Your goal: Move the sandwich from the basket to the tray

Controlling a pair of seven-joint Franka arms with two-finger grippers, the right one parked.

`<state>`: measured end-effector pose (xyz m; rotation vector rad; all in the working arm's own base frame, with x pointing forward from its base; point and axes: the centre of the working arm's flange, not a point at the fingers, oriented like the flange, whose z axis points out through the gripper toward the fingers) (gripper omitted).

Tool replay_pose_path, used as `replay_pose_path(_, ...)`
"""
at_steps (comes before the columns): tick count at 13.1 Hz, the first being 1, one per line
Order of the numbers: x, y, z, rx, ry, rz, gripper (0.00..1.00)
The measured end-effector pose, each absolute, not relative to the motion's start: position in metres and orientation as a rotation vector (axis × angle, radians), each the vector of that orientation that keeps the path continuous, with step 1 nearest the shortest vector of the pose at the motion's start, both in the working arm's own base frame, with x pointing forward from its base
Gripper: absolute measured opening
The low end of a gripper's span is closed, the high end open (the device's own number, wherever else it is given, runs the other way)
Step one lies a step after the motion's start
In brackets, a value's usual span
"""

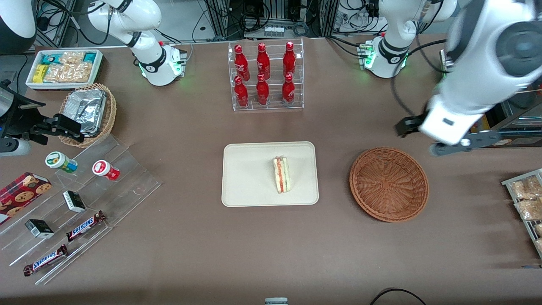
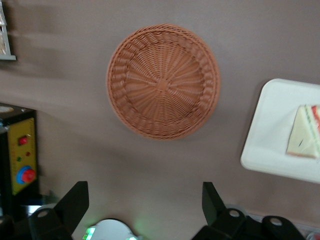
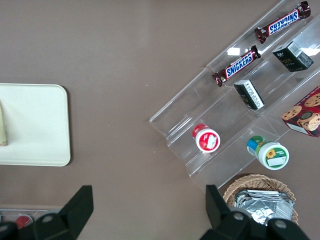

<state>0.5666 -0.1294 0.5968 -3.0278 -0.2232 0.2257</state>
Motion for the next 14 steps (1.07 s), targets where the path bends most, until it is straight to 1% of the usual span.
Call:
replay_pose_path(4,0.556,-0.044,0.608,-3.090,-0.031,0.266,1.00)
replay_pose_path(7,0.541,-0.002,0.611,-3.107,0.064,0.279,1.00)
replay_pose_path(9,0.534,0.003,0.615,-3.111,0.074,0.268,1.00)
replay_pose_path(14,0.534,-0.022,0.616,-3.104,0.037,0.244,1.00)
